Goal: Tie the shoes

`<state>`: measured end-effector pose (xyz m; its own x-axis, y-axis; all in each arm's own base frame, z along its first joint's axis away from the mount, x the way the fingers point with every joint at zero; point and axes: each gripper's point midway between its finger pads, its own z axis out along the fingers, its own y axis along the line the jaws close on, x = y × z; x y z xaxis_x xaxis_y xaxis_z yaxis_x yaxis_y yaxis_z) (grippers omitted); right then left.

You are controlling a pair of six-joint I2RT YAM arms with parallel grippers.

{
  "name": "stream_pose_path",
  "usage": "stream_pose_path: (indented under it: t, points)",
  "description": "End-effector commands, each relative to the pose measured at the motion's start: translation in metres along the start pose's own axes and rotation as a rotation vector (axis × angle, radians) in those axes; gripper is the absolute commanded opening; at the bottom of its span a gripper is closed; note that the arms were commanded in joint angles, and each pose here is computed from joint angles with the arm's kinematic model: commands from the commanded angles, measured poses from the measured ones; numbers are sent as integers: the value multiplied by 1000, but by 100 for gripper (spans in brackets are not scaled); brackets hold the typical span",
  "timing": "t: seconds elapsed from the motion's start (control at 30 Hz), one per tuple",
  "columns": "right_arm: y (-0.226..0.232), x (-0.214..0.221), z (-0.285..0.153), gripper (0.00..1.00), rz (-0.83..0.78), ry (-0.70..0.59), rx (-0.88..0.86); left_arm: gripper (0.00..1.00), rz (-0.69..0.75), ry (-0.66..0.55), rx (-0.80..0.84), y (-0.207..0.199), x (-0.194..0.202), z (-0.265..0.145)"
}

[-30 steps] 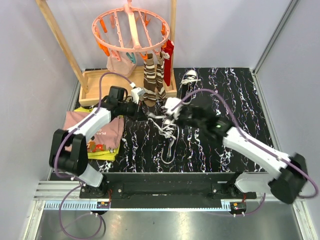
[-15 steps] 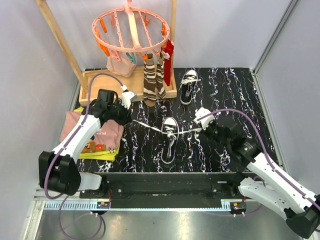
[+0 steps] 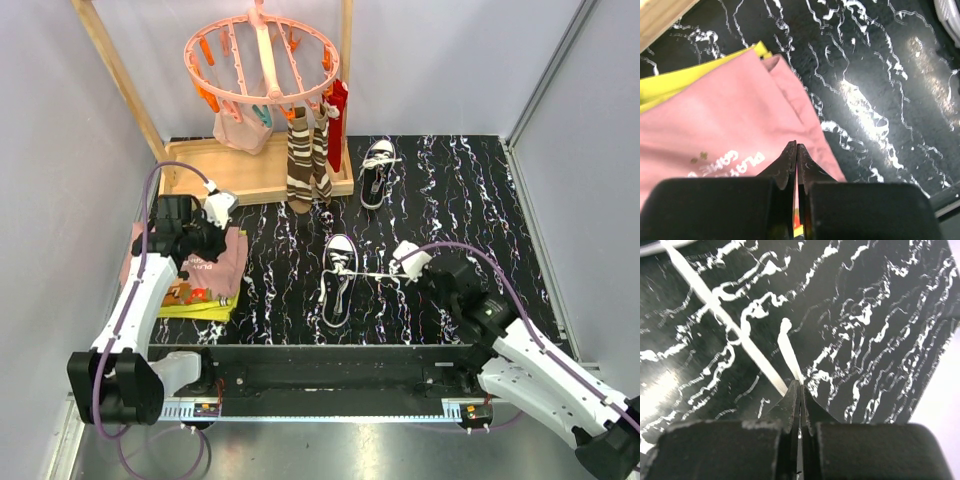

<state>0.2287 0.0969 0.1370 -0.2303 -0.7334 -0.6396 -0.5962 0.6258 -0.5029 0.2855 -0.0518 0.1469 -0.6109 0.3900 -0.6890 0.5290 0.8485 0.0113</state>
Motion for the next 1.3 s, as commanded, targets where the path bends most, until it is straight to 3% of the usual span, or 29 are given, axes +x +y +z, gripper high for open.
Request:
stream_pose_path:
  t: [0.0,0.07,0.1,0.17,0.23,0.37,0.47,0.7,0.83,1.0,1.27]
  points:
    - [1,15,-5,0,-67,15,5,0,57,38,7,-3,21,-6]
    - [12,14,-2,0,-77,2,-52,0,82,45,100,-19,28,-3]
    - [20,10,0,0,-70,-17,-97,0,129,-6,233,-41,23,-4]
    - [30,8,7,0,-72,-3,-154,17,131,-43,365,-64,22,-3]
    - [36,5,13,0,-70,9,-190,41,160,-124,466,-82,8,2]
    - [37,-4,17,0,-52,-4,-202,55,321,-192,523,-120,-17,24]
    - [36,-6,15,0,-45,-15,-199,57,400,-204,533,-139,-32,49]
    - [28,-5,15,0,-26,-2,-153,57,342,-33,686,-180,-23,104]
    - [27,-6,15,0,-20,0,-150,57,322,8,730,-191,-38,120]
    - [25,-9,15,0,-25,-4,-146,56,309,116,763,-204,-25,136]
    - [25,-11,16,0,-25,-4,-150,50,273,191,796,-213,-18,152]
